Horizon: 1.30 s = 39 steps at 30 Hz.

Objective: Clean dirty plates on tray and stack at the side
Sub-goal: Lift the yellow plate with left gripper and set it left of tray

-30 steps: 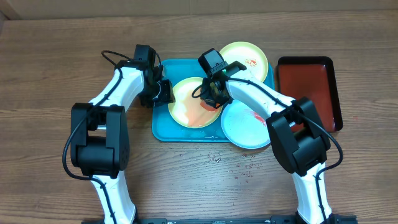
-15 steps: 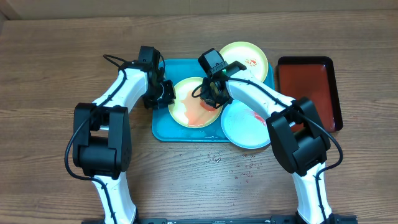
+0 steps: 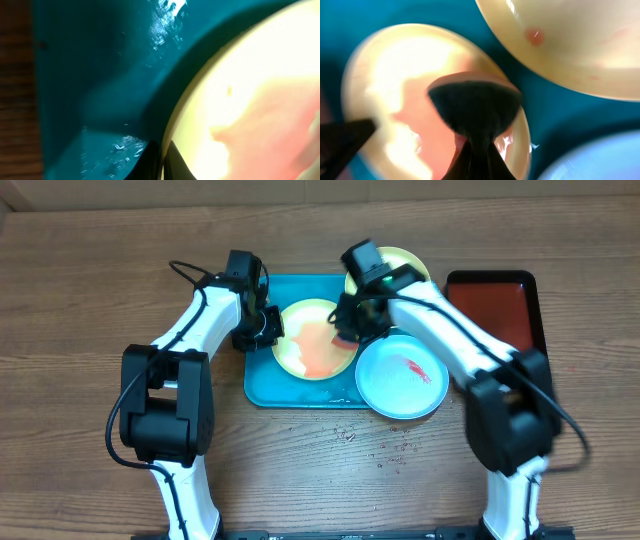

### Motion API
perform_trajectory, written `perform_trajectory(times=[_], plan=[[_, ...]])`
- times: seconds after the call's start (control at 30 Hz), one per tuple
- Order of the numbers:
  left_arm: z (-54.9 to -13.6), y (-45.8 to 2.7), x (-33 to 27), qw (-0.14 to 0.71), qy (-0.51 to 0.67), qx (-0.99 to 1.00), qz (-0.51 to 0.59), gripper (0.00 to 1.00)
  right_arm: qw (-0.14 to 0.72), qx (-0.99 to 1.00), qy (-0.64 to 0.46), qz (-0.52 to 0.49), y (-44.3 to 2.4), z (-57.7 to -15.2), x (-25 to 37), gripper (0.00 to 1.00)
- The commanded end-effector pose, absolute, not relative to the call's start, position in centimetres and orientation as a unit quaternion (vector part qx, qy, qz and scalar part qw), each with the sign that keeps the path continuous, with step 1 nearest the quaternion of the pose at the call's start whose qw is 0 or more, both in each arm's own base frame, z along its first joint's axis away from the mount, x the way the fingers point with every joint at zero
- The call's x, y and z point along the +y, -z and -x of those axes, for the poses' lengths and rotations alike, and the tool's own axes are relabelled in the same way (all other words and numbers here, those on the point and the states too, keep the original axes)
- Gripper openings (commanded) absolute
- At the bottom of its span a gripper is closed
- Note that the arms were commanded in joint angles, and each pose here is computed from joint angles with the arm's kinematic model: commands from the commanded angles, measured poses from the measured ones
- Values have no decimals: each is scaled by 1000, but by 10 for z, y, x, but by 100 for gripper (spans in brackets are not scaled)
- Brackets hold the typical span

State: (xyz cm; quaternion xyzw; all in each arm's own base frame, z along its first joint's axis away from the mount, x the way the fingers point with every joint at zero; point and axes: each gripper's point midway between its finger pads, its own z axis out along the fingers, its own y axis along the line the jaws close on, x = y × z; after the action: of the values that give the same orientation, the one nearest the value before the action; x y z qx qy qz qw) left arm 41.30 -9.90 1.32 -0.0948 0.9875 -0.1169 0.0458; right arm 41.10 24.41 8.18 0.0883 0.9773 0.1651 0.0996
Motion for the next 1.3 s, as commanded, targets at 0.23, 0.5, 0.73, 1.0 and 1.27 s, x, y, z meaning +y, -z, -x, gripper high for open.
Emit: perform_trajectory(times=[0.23, 0.5, 0.73, 1.0, 1.27], plan=[[-463, -95, -64, 126, -7, 992, 17, 4, 181, 956, -181, -147, -192, -414, 154, 4], [-455, -130, -62, 164, -185, 969, 4, 4, 173, 954, -146, -197, -185, -418, 97, 4], [-442, -157, -69, 217, -312, 924, 36, 4, 175, 956, -135, -195, -184, -418, 90, 4], [-437, -194, -64, 281, -418, 863, 49, 4, 175, 955, -135, -195, -184, -418, 90, 4], [-436, -229, -88, 348, -481, 805, 19, 4, 176, 955, -135, -195, -184, -418, 90, 4]])
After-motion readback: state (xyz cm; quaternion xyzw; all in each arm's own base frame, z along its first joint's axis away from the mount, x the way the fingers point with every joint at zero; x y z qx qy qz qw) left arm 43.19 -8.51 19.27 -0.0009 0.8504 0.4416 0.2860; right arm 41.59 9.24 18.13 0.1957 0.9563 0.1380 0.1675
